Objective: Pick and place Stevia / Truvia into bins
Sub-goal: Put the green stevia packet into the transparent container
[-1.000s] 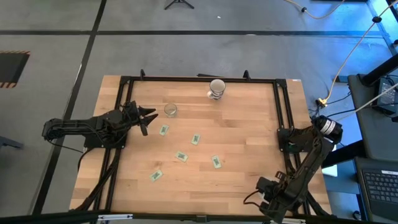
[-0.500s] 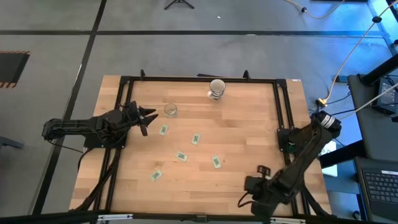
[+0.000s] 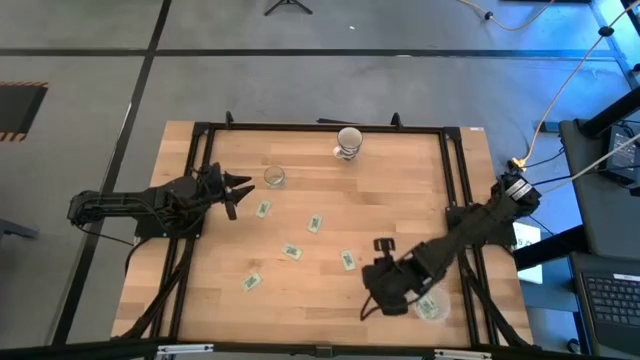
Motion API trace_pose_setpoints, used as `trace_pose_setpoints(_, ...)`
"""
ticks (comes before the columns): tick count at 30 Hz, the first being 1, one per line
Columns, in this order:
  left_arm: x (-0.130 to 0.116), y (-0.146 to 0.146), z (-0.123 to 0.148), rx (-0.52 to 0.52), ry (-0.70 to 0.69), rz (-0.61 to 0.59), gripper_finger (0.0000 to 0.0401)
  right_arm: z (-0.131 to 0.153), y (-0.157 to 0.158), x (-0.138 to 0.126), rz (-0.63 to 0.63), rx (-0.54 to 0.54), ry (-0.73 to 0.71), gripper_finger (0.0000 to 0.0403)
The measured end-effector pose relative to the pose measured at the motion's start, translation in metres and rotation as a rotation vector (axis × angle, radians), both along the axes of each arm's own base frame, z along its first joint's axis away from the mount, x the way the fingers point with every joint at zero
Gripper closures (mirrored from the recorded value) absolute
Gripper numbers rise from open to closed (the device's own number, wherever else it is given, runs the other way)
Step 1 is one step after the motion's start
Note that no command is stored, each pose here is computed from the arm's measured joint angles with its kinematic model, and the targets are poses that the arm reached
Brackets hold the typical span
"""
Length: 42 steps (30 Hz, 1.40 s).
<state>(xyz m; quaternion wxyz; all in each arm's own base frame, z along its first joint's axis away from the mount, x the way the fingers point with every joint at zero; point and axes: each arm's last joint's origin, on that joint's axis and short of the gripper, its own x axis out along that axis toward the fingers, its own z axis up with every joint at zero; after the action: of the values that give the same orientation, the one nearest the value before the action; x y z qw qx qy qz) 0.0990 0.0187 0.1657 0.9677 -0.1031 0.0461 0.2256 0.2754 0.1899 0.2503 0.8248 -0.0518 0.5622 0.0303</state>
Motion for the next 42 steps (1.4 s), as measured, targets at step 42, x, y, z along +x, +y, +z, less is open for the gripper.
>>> trace_pose_setpoints(42,0.000,0.000,-0.001,0.031,0.028,-0.007,0.0258,-0.102,-0.027,0.074,0.290,-0.172,0.115,0.0312)
